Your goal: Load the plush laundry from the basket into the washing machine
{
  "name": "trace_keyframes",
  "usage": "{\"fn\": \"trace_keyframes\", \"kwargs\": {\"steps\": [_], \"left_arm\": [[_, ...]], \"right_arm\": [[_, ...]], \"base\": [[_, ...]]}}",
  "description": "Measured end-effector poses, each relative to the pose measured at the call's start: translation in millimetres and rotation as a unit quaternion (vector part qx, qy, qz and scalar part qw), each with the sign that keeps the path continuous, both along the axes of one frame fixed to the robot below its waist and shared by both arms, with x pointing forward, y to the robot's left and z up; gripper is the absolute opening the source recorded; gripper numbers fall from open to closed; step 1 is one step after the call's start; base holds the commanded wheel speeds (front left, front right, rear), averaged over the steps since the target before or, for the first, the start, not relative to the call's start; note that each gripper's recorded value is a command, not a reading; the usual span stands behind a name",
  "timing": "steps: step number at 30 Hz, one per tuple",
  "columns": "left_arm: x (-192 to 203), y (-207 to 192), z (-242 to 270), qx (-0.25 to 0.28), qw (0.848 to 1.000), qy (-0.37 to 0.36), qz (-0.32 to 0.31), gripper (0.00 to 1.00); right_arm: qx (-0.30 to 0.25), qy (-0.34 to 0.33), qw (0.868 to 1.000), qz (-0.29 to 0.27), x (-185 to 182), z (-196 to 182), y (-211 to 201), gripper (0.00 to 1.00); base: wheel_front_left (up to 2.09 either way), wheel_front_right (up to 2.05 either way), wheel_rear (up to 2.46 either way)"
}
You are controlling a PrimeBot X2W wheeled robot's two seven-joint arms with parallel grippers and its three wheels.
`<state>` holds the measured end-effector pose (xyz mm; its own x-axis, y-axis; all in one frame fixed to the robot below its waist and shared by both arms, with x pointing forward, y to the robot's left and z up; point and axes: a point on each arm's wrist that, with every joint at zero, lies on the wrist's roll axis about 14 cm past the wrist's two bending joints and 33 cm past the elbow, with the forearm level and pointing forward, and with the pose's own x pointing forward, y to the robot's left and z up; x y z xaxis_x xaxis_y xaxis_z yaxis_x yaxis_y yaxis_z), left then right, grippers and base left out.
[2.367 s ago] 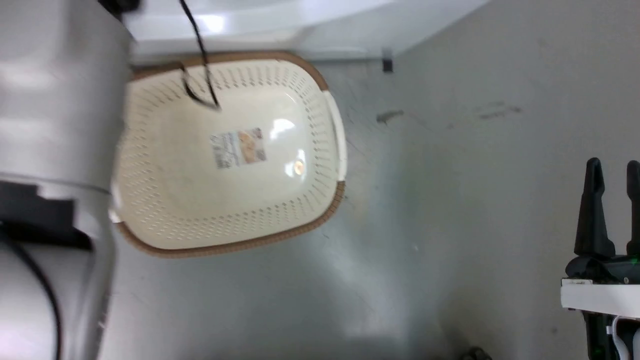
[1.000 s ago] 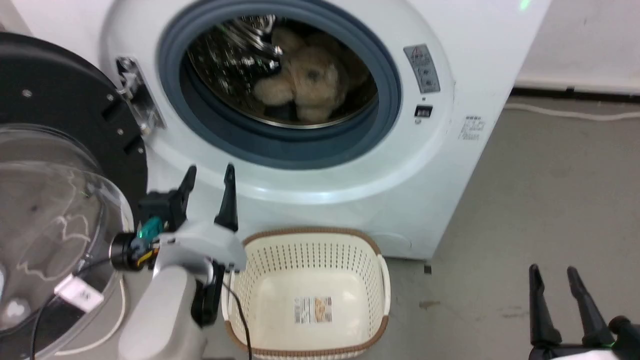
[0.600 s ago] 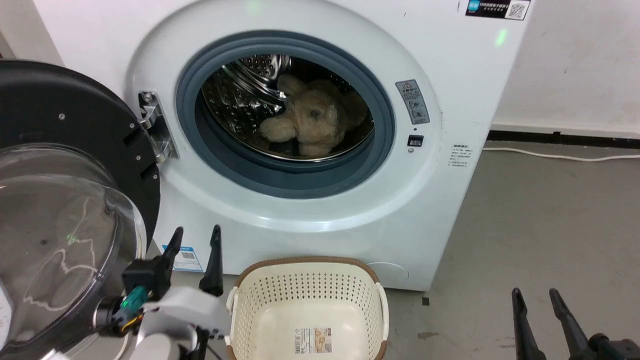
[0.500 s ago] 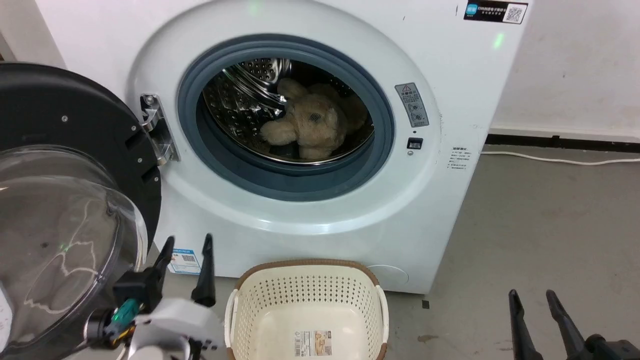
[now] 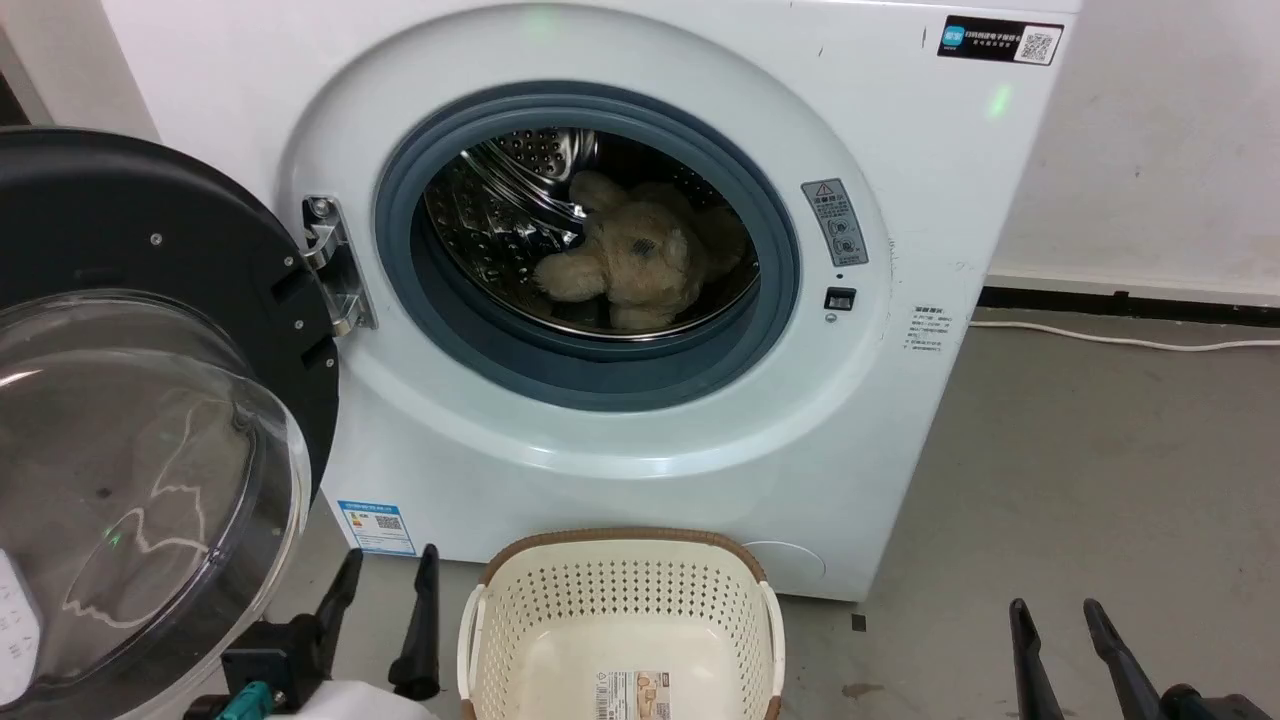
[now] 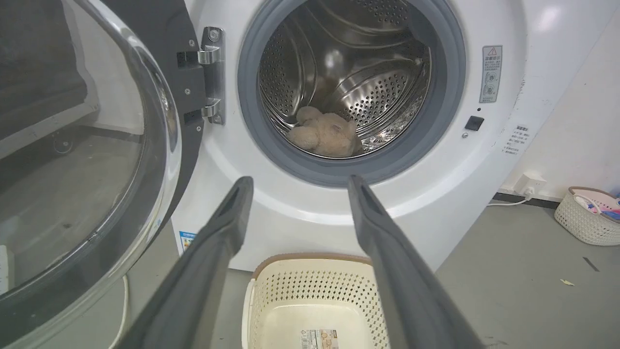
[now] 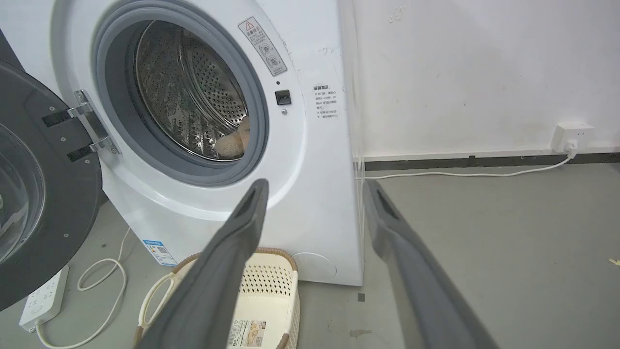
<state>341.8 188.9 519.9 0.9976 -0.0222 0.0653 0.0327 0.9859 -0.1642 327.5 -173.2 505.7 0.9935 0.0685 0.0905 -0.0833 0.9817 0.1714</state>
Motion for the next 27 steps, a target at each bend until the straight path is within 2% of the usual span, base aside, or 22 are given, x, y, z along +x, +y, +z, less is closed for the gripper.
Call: {"fn": "trace_keyframes", "kwargs": {"steps": [11,27], "left_arm": [[-4,-15,-6,-0.005,1.000,0.009,-0.019,1.00],[-4,-14,-10,0.005,1.000,0.019,-0.013,1.00]], "right_arm": [[0.006,0.016,1.000,0.006,-3,-10,4,1.00],[0.006,0.020,1.000,0.004,-3,-13,4,1.00]], "base": [[0.00,0.00,0.00],[0.00,0.00,0.00]]}}
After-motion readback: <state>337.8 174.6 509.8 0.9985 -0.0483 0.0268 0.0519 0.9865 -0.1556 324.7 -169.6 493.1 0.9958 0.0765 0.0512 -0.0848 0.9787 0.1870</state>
